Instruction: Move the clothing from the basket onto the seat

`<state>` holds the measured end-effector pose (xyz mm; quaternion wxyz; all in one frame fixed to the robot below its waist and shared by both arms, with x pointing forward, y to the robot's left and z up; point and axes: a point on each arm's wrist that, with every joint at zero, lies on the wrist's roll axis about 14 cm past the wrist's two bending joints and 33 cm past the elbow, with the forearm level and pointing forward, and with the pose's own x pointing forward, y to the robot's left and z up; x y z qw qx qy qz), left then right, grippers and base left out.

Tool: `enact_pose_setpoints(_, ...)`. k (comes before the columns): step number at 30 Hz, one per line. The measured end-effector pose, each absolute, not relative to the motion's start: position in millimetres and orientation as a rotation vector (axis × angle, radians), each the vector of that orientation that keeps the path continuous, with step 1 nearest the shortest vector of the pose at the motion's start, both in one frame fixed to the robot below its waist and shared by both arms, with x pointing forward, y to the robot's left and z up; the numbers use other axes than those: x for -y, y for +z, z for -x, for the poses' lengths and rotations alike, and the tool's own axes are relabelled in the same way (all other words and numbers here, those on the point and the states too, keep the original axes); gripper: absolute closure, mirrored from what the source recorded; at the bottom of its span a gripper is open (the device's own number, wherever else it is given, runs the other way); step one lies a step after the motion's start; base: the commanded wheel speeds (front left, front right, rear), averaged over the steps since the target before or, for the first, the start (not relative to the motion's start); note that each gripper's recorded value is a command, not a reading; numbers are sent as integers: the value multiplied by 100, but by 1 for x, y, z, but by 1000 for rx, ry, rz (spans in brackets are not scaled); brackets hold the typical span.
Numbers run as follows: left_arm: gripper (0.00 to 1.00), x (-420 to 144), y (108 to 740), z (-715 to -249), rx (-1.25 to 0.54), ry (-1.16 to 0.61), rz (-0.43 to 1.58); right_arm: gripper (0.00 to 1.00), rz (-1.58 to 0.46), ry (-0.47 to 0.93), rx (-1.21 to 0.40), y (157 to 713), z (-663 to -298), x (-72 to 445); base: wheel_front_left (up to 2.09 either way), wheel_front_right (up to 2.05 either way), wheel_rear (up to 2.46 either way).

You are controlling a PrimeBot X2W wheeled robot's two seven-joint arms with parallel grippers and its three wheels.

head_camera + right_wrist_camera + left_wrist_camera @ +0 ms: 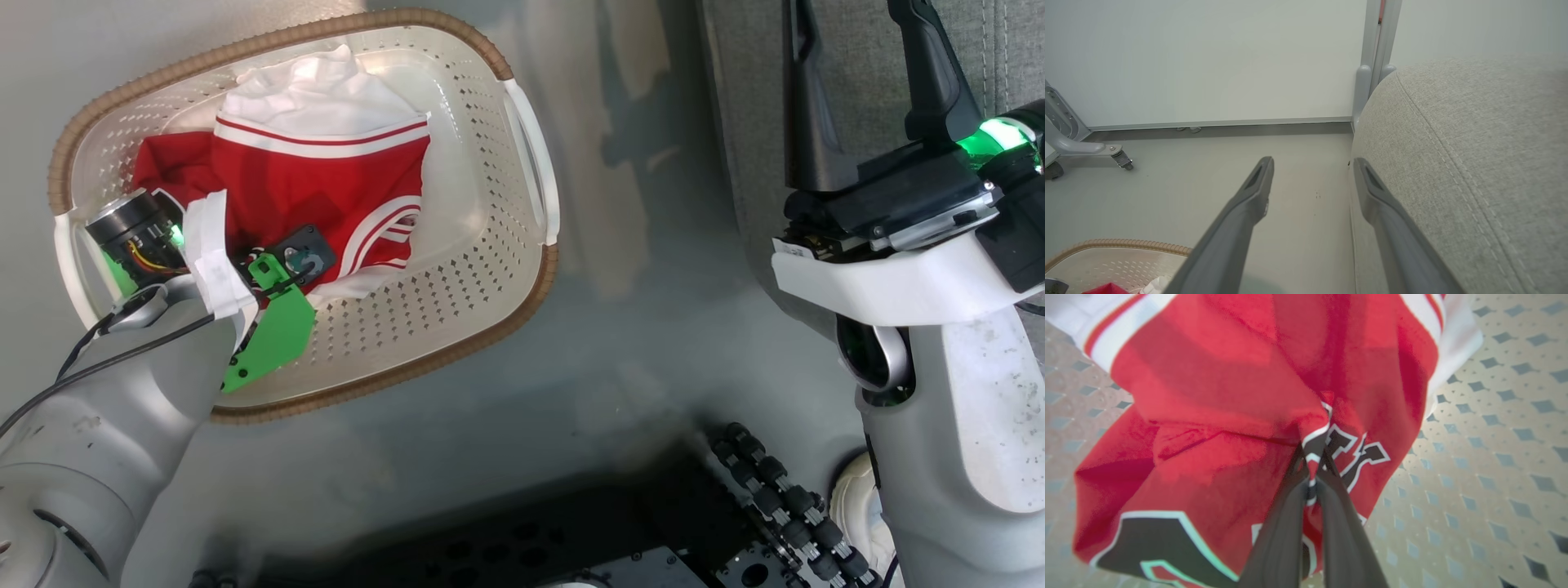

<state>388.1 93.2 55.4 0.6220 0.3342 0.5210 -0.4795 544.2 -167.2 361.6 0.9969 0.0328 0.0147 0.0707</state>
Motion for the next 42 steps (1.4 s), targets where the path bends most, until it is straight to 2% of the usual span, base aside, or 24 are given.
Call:
enact_pose_setpoints(11,100,-53,94,-410,-1004,-1139,-684,0,-75,157,5,382,-547,160,0,0,0)
enact_pose_setpoints(21,100,-14,155,-422,-819,-1143,-572,0,-78,153,49,418,-538,159,0,0,0)
enact_pose_setpoints(42,100,38,321,-419,-465,-1051,-300,0,-87,148,104,486,-482,153,0,0,0)
